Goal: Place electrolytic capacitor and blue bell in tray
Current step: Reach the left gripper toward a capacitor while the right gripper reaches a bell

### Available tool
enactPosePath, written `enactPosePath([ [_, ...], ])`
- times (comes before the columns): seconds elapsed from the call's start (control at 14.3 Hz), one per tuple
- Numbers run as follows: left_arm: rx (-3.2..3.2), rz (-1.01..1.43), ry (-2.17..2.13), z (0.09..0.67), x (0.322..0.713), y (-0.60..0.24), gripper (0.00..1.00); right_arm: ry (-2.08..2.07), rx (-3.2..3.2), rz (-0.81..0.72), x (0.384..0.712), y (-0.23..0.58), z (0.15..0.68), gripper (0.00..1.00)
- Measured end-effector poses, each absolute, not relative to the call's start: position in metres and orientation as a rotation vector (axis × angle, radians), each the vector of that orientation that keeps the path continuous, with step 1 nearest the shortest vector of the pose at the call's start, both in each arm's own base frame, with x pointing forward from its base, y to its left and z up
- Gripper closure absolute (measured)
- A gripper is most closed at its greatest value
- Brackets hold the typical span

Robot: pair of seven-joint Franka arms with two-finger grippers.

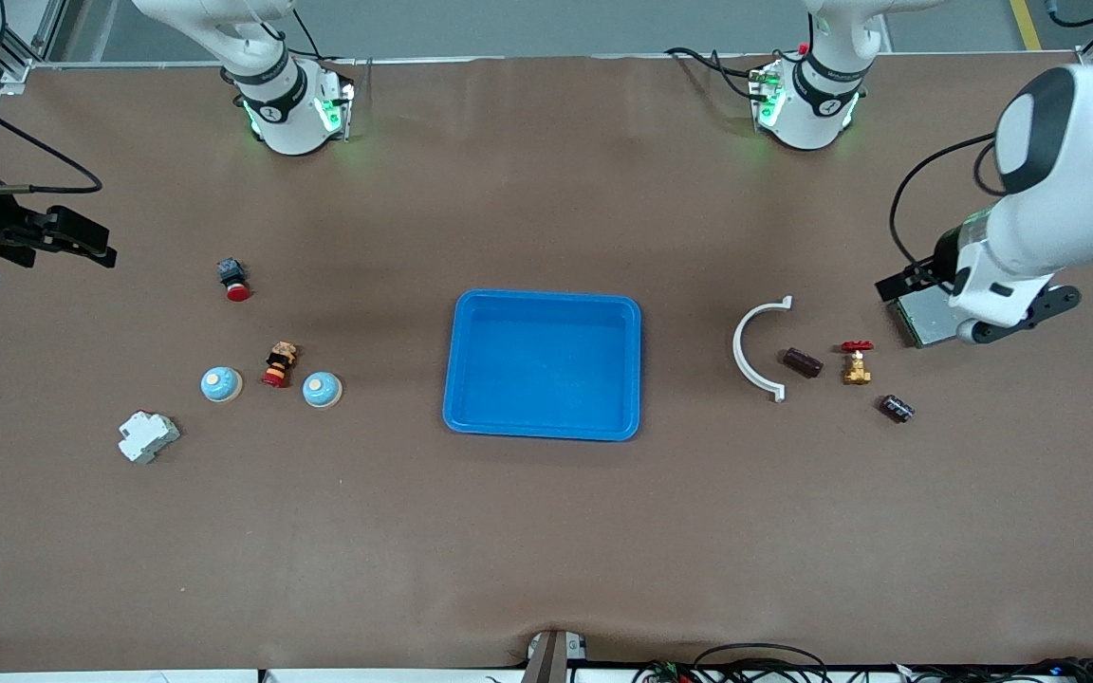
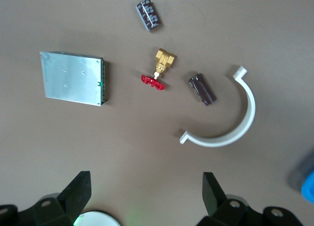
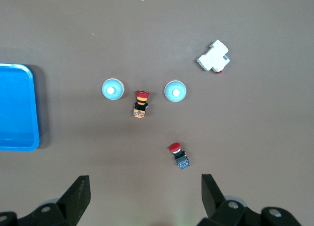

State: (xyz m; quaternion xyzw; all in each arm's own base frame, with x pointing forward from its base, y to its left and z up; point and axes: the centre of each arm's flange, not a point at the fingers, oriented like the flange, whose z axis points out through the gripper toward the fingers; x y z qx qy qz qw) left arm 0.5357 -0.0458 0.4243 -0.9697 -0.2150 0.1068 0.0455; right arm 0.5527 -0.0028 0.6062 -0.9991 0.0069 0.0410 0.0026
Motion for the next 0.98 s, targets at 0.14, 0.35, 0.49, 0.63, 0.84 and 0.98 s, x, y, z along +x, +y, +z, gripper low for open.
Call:
enactPosePath([
  [0.14,-2.949,0.301,-0.726,0.388,0.530,-0.052,0.00,0.016,-3.134,0.120,0.553,0.000,0.607,0.00],
  [0.35,-2.907,0.299,-0.860,0.340,0.524,-0.084,0.00,0.009,-3.135,0.120,0.554,0.003,0.606,0.00],
  [0.49,-2.896,0.312,-0.897,0.318,0.525,-0.106,0.00,0.009,-3.134,0.117,0.554,0.003,0.606,0.00],
  [0.63,-2.898,0.324,-0.909,0.301,0.527,-0.110,0.00,0.007,-3.134,0.116,0.556,0.003,0.604,0.00],
  [0.84,-2.893,0.341,-0.940,0.281,0.531,-0.106,0.00,0.002,-3.130,0.136,0.570,0.006,0.582,0.00],
  [0.98,-2.855,0.355,-1.032,0.267,0.532,-0.105,0.04,-0.017,-3.103,0.191,0.583,0.018,0.555,0.00],
])
